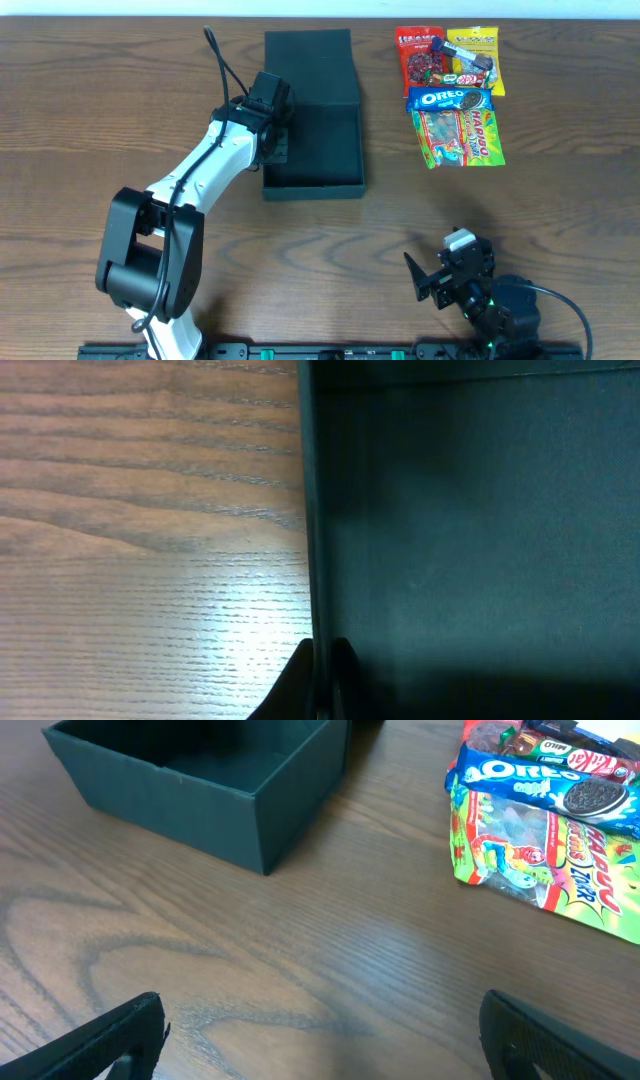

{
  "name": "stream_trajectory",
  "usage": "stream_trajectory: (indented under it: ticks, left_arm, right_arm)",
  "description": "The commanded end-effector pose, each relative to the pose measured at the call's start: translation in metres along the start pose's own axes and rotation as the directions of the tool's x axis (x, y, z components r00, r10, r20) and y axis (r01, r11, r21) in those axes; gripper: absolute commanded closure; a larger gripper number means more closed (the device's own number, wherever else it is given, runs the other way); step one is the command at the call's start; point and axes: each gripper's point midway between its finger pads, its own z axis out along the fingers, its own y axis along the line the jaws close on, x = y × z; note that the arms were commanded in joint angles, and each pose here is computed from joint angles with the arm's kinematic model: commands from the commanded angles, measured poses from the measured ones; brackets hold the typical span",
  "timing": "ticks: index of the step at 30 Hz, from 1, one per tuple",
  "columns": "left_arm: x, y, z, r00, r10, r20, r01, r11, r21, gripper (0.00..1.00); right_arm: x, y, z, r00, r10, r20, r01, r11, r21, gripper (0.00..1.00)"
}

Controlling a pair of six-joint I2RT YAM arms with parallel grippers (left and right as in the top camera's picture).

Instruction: Pack container

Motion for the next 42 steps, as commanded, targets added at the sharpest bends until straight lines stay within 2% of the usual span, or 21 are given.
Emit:
stream_trajectory:
  ticks: [1, 6, 7, 9, 10, 15, 20, 25, 31, 32, 33, 35, 38, 42]
  left_arm:
    - [0.0, 0.007, 0.003, 0.998, 0.057, 0.001, -0.057, 0.998, -0.041, 0.94]
    - [0.0, 0.007, 0.003, 0.998, 0.059, 0.001, -0.059, 0.997, -0.04, 0.94]
    - [0.0, 0.007, 0.003, 0.999, 0.054, 0.001, -0.054, 0.998, -0.039, 0.89]
    - [-0.002, 0.006, 0.002, 0.999, 0.037, 0.007, -0.037, 0.999, -0.035, 0.46]
    - [-0.006, 0.004, -0.001, 0.999, 0.035, 0.015, -0.035, 0.999, -0.028, 0.39]
    - [-0.033, 0.0, -0.041, 0.998, 0.003, 0.055, -0.002, 1.0, -0.016, 0.25]
    - [-0.064, -0.002, -0.114, 0.991, -0.006, 0.133, 0.005, 1.0, 0.01, 0.06]
    - [-0.068, -0.009, -0.156, 0.984, -0.01, 0.179, -0.005, 0.997, 0.083, 0.05]
    - [-0.049, -0.012, -0.163, 0.993, -0.003, 0.117, -0.011, 0.993, 0.118, 0.05]
    - [-0.047, -0.013, -0.163, 0.994, -0.001, 0.106, -0.012, 0.992, 0.126, 0.05]
    - [-0.043, -0.016, -0.163, 0.996, 0.002, 0.088, -0.014, 0.989, 0.145, 0.05]
    - [-0.036, -0.019, -0.163, 0.998, 0.005, 0.06, -0.015, 0.986, 0.164, 0.05]
    - [-0.027, -0.019, -0.162, 1.0, 0.01, 0.021, -0.013, 0.985, 0.172, 0.05]
    - [-0.019, -0.018, -0.162, 1.0, 0.014, -0.011, -0.012, 0.986, 0.166, 0.05]
  right_arm:
    - [0.001, 0.002, 0.0, 1.0, -0.012, 0.002, 0.012, 1.0, -0.01, 0.01]
    - [0.001, 0.002, 0.0, 1.0, -0.012, 0.002, 0.012, 1.0, -0.01, 0.01]
    - [0.0, 0.002, 0.0, 1.0, -0.012, 0.002, 0.012, 1.0, -0.01, 0.01]
    - [0.0, 0.002, 0.0, 1.0, -0.012, 0.002, 0.012, 1.0, -0.01, 0.01]
    - [0.001, 0.002, 0.0, 1.0, -0.012, 0.002, 0.012, 1.0, -0.01, 0.01]
    - [0.001, 0.002, 0.0, 1.0, -0.012, 0.002, 0.012, 1.0, -0.01, 0.01]
    - [0.001, 0.002, 0.0, 1.0, -0.012, 0.002, 0.012, 1.0, -0.01, 0.01]
    - [0.001, 0.002, 0.0, 1.0, -0.012, 0.002, 0.012, 1.0, -0.01, 0.01]
    - [-0.007, 0.003, 0.0, 0.999, -0.011, 0.033, 0.011, 1.0, -0.014, 0.01]
    - [-0.012, 0.007, 0.0, 0.998, 0.013, 0.055, -0.01, 0.999, -0.04, 0.01]
    - [-0.023, 0.022, -0.002, 0.992, 0.096, 0.087, -0.083, 0.987, -0.138, 0.01]
    - [-0.035, 0.046, -0.009, 0.973, 0.211, 0.093, -0.175, 0.94, -0.293, 0.01]
    - [-0.048, 0.065, -0.018, 0.932, 0.358, 0.058, -0.3, 0.851, -0.431, 0.01]
    - [-0.054, 0.089, -0.032, 0.811, 0.567, -0.144, -0.541, 0.634, -0.552, 0.01]
